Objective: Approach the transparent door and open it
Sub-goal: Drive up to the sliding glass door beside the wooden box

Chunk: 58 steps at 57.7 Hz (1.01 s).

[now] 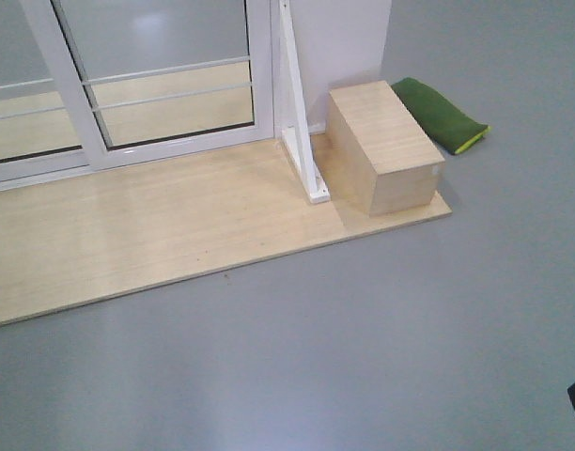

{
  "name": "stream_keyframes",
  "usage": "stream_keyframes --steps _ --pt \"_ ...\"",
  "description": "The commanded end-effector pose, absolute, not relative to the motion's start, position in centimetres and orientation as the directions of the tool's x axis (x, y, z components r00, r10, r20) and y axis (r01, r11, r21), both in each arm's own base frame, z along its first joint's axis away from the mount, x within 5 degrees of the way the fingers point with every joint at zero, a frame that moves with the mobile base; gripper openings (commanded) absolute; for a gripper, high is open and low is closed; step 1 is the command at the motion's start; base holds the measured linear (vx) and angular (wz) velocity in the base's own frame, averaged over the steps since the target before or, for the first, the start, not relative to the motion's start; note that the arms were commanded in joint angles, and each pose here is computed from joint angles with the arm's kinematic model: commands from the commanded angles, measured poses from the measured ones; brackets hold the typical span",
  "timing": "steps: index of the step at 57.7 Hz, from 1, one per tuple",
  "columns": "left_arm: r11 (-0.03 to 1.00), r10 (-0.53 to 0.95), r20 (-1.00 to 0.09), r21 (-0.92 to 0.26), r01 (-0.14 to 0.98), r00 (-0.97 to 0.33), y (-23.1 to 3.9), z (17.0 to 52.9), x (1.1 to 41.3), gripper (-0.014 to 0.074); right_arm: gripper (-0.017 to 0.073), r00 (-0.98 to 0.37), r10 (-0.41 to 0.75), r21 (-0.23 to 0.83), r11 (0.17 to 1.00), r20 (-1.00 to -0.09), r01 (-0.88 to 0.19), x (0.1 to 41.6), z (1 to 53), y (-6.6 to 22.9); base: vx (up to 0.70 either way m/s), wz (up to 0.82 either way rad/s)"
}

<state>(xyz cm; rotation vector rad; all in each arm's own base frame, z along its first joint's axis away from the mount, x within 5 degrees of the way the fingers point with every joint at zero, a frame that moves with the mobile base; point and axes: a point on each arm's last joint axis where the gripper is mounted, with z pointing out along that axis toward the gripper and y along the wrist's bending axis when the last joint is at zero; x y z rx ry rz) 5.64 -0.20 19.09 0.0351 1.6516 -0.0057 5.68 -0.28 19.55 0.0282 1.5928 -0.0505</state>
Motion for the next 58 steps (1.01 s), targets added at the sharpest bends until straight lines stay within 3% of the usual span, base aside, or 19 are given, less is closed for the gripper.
stream_keyframes --steps 1,58 --pt "1.000 0.008 -1.000 0.008 0.019 -0.015 -0.14 19.05 5.67 0.0004 0.0000 0.055 -0.030 -0.027 0.998 -0.998 0.058 5.62 19.87 -0.32 0.61 0.21" --pt "1.000 0.008 -1.000 0.008 0.019 -0.015 -0.14 19.05 5.67 0.0004 0.0000 0.055 -0.030 -0.027 0.998 -0.998 0.058 5.62 19.87 -0.32 0.60 0.15"
